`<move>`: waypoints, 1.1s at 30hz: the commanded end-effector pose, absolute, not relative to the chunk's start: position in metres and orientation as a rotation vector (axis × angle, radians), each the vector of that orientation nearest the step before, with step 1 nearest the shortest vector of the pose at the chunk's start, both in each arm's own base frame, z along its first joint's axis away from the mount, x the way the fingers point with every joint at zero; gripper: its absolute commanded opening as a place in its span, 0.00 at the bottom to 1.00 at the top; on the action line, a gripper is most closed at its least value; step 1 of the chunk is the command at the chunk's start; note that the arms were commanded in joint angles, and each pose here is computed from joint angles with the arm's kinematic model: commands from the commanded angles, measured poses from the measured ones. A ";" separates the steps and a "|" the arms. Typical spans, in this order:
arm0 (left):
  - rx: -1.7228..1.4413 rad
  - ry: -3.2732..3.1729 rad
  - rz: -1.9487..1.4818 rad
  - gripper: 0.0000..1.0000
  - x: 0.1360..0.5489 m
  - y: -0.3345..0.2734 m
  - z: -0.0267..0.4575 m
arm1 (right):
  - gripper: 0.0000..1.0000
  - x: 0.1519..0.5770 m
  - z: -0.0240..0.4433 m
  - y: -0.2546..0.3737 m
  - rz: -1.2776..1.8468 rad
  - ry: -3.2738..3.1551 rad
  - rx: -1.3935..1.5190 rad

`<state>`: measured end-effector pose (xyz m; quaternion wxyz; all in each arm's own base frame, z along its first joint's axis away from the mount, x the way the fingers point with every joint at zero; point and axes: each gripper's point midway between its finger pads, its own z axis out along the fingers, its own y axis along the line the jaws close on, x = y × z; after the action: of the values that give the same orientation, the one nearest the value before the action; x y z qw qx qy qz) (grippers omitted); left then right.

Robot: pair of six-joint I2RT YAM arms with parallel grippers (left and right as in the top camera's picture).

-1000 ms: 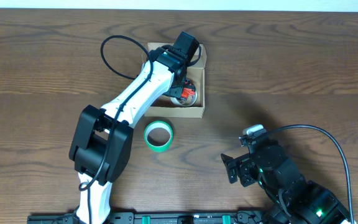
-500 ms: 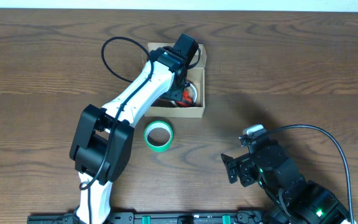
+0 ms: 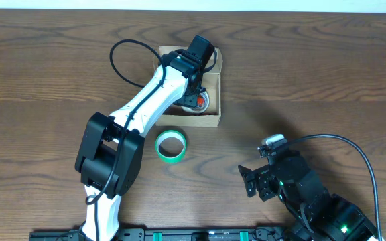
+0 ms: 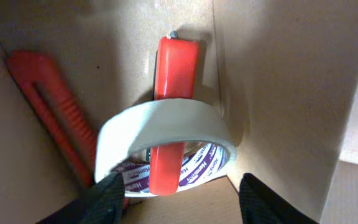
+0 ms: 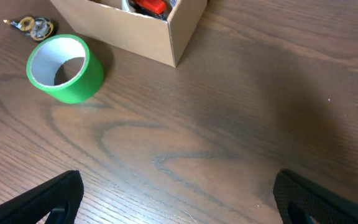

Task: Pack container
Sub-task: 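Carry the red cutter with the left gripper into the box and release, then move the left gripper to the correction tape dispenser and align over it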

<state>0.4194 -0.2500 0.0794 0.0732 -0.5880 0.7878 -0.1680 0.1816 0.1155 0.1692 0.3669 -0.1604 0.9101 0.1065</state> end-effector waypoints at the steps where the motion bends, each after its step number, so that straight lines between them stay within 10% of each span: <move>1: -1.662 2.332 -0.554 0.61 0.428 -0.241 0.113 | 0.99 0.181 0.169 0.116 0.274 2.340 -0.405; 6: -1.491 2.338 -0.605 0.98 0.434 -0.222 0.155 | 0.99 0.181 0.169 0.116 0.274 2.340 -0.405; 18: -1.656 2.269 -0.290 0.96 0.380 -0.114 0.195 | 0.99 0.181 0.169 0.116 0.274 2.340 -0.405; 33: -1.835 2.169 -0.262 0.95 0.351 -0.077 0.104 | 0.99 0.181 0.169 0.116 0.274 2.340 -0.405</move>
<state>0.3528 -0.0842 0.1103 0.1343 -0.6270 0.7615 -0.0942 0.1818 0.1152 0.1692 0.3673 -0.1600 0.9101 0.1057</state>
